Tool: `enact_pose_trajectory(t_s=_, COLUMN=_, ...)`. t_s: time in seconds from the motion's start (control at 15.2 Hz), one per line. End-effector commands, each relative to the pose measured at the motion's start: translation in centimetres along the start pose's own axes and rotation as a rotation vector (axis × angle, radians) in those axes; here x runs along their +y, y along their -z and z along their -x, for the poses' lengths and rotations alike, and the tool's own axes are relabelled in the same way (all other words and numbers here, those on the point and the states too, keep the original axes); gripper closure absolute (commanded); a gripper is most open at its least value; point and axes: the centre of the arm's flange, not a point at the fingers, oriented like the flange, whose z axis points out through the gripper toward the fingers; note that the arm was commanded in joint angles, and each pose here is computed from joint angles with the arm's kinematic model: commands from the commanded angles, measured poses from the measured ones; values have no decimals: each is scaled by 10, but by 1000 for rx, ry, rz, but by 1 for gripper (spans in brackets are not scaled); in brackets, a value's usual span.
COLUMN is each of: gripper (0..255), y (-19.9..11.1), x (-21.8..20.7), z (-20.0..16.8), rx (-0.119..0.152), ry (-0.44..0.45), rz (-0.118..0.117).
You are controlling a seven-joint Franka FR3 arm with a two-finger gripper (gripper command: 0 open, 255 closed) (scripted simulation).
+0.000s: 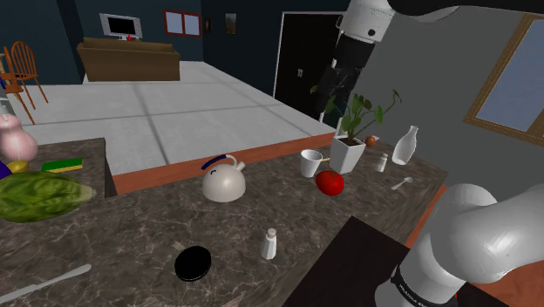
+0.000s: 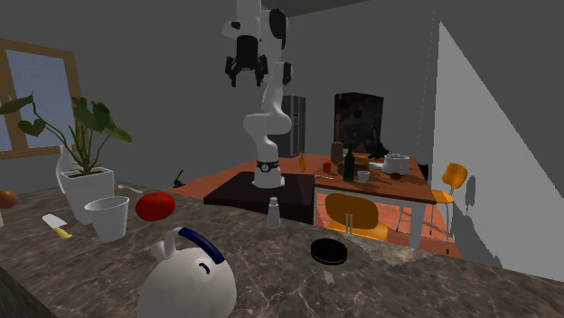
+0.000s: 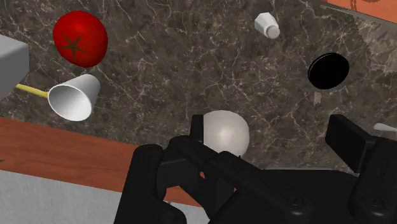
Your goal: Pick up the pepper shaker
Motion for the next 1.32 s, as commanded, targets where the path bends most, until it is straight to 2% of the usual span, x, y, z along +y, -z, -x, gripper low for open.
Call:
enact_pose_trajectory(t_s=0.0, gripper=0, y=0, x=0, z=0, rx=0, ry=0, rz=0)
enact_pose_trajectory(t_s=1.25, gripper=0, y=-242, x=-54, z=12, rx=-24, ry=83, rz=-67)
